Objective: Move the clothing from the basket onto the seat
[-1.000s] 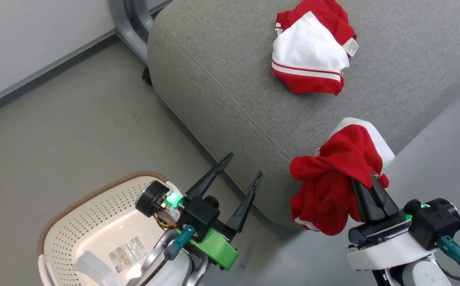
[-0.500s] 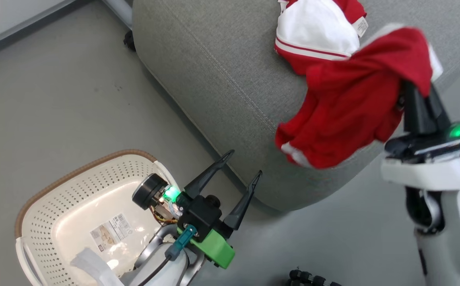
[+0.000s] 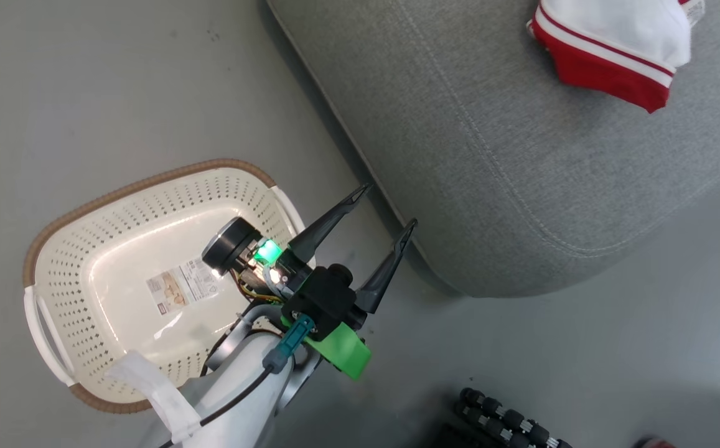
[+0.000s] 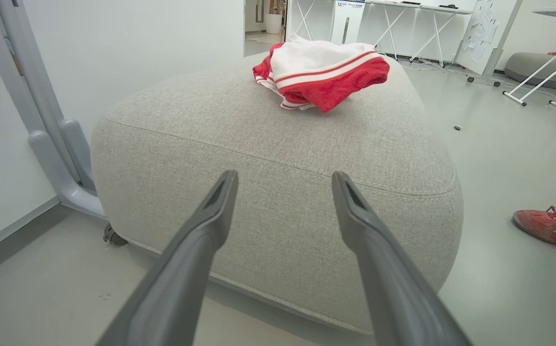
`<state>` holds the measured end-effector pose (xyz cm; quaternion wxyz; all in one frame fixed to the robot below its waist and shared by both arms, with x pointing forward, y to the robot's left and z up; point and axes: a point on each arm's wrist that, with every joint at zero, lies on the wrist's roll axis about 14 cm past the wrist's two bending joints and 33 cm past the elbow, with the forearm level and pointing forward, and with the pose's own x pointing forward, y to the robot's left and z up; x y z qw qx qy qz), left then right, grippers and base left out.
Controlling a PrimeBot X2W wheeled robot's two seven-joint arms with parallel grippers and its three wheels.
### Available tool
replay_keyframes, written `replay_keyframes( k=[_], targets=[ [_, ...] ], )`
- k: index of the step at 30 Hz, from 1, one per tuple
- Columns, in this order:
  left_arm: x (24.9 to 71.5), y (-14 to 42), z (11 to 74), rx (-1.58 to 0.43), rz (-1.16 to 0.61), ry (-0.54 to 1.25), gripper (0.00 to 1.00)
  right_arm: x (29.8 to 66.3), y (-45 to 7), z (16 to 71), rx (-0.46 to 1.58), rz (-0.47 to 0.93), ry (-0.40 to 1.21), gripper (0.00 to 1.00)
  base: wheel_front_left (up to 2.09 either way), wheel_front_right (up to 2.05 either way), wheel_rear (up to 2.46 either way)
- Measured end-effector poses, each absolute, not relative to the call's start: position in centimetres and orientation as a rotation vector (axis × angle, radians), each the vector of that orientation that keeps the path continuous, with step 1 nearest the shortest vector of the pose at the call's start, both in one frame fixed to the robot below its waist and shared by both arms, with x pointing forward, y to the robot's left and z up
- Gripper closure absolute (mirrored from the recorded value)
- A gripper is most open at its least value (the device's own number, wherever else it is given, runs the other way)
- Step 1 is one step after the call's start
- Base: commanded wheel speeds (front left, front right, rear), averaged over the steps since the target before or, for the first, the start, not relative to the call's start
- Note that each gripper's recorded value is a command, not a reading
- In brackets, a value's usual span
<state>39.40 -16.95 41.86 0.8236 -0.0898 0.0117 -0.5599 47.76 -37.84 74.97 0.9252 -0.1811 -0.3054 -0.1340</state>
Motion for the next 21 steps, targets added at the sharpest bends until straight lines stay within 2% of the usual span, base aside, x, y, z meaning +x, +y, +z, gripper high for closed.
replay_keyframes(
  k=[7,13,14,15,16,17,21],
  targets=[
    [41.4,-15.4,38.4,-0.213,-1.119,0.088,0.00,52.9,-40.4,64.1,-0.307,-0.318,-0.365,1.00,0.00,0.00,0.00],
    [42.4,-14.0,36.2,-0.212,-1.058,0.137,0.00,52.5,-42.2,51.8,-0.199,-0.401,-0.078,1.00,0.00,0.00,0.00],
    [42.6,-13.7,35.9,-0.211,-1.045,0.147,0.00,52.0,-42.5,50.1,-0.175,-0.419,-0.041,0.77,0.00,0.00,0.00],
    [42.7,-13.5,35.7,-0.208,-1.041,0.152,0.00,51.6,-42.6,49.1,-0.163,-0.431,-0.016,0.66,0.00,0.00,0.00],
    [42.7,-13.4,35.6,-0.205,-1.037,0.155,0.00,50.9,-42.8,48.0,-0.149,-0.450,0.011,0.42,0.00,0.00,0.00],
    [42.8,-13.4,35.6,-0.204,-1.034,0.157,0.00,50.1,-43.1,47.2,-0.141,-0.470,0.034,0.00,0.00,0.00,0.00],
    [42.9,-13.4,36.1,-0.204,-1.027,0.153,0.00,47.0,-44.0,46.9,-0.128,-0.543,0.043,0.00,0.00,0.00,0.00]
  ],
)
